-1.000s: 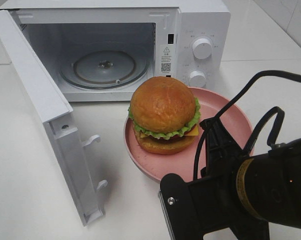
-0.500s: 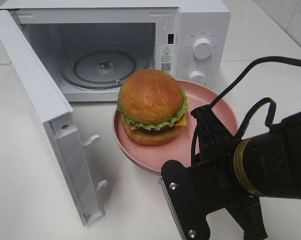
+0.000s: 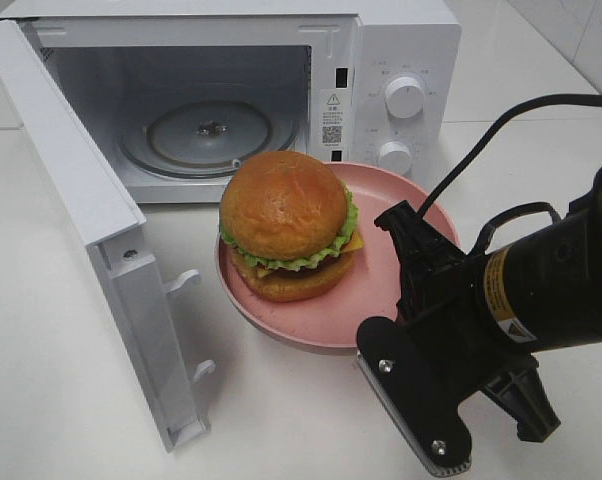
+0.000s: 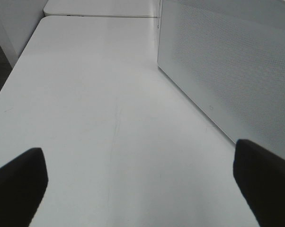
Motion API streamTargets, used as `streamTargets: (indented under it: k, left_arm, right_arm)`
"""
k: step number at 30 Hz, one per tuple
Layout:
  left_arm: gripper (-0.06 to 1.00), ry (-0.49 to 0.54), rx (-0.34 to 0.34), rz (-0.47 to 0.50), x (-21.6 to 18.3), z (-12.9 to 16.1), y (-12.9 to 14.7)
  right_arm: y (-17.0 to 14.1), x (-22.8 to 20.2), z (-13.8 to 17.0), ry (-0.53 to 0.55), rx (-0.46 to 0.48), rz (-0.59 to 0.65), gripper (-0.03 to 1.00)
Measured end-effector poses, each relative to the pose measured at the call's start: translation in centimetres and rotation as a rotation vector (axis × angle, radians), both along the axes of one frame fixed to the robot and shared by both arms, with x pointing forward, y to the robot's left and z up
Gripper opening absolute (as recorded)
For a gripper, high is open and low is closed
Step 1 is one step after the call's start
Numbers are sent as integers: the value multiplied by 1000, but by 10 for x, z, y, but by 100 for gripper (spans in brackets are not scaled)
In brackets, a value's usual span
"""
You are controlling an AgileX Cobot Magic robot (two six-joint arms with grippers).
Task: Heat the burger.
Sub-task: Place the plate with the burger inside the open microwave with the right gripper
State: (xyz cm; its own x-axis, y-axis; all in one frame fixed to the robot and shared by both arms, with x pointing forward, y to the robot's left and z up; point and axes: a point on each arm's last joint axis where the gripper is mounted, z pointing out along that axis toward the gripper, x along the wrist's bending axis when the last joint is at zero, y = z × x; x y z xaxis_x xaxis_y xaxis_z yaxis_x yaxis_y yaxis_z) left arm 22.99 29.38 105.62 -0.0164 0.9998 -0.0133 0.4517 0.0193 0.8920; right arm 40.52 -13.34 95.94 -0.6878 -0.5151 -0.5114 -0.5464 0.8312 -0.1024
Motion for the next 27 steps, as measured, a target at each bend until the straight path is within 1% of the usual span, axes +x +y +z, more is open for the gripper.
streamTargets:
  k: [4,14,15,20,27]
  left_arm:
    - [99,0,0,0,0,0,0]
    - [99,0,0,0,0,0,0]
    - [99,0,0,0,0,0,0]
    - [99,0,0,0,0,0,0]
    - [99,0,0,0,0,0,0]
  right_arm:
    - [-8,6,-1,25,-21,23,7]
    - [-16,15,0,76,-2,71,7]
    - [-15,18,3,76,9,83,7]
    - [-16,23,7,65,10,123,7]
    - [-16,22,7,73,1,135,7]
